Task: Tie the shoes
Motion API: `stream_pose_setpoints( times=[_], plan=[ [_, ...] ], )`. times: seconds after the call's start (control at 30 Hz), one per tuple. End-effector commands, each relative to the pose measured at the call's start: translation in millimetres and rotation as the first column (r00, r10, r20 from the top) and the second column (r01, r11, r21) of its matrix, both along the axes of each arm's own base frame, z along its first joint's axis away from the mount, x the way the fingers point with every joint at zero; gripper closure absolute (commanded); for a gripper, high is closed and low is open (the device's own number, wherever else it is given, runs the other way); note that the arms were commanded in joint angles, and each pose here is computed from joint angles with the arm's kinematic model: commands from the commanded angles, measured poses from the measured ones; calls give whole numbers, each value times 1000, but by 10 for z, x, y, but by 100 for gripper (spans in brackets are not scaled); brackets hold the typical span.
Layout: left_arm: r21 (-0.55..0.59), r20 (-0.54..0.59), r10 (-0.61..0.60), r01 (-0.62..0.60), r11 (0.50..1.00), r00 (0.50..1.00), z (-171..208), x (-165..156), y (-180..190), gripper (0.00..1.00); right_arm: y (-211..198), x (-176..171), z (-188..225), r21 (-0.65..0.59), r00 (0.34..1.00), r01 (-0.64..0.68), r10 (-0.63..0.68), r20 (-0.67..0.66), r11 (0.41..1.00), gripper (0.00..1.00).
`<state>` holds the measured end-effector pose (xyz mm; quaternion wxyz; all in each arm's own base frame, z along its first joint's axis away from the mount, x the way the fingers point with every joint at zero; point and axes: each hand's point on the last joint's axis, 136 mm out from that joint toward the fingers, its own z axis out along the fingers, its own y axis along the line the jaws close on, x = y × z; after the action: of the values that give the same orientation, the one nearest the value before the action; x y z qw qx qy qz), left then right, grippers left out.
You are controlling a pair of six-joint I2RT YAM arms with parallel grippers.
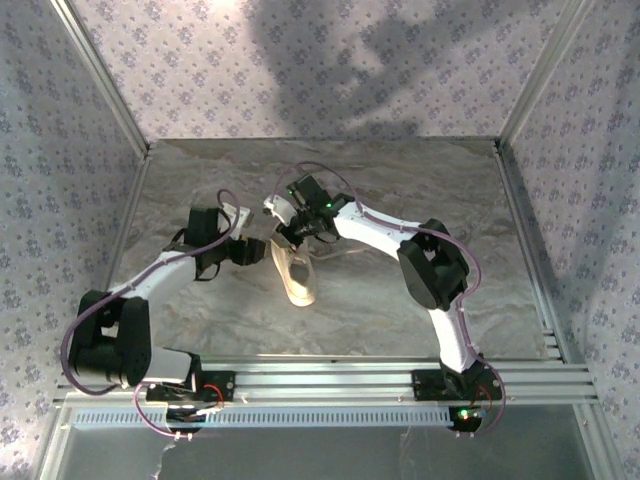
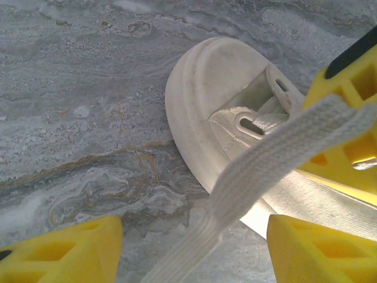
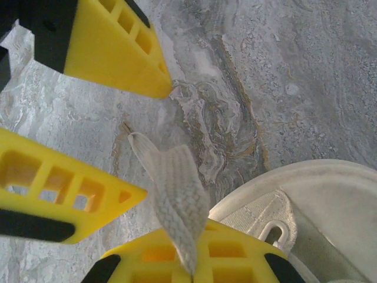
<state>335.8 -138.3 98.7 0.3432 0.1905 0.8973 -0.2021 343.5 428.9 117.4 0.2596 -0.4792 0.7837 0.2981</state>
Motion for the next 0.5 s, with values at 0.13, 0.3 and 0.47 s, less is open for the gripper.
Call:
stream_pose_setpoints(
  times=[0.13, 0.3, 0.47],
  plan=[
    [1, 69, -73, 74, 997, 995, 207, 258, -154, 44, -22, -74, 154, 40, 999, -14, 15, -39, 999, 99],
    [-83, 84, -148, 155, 984, 985, 338, 173, -321, 86, -40, -68, 206, 53, 999, -13, 16, -47, 999, 96],
    [-97, 85, -164, 172, 980, 983, 504, 20, -319, 100, -90, -39, 358, 72, 999, -1, 3, -33, 997, 78]
  ],
)
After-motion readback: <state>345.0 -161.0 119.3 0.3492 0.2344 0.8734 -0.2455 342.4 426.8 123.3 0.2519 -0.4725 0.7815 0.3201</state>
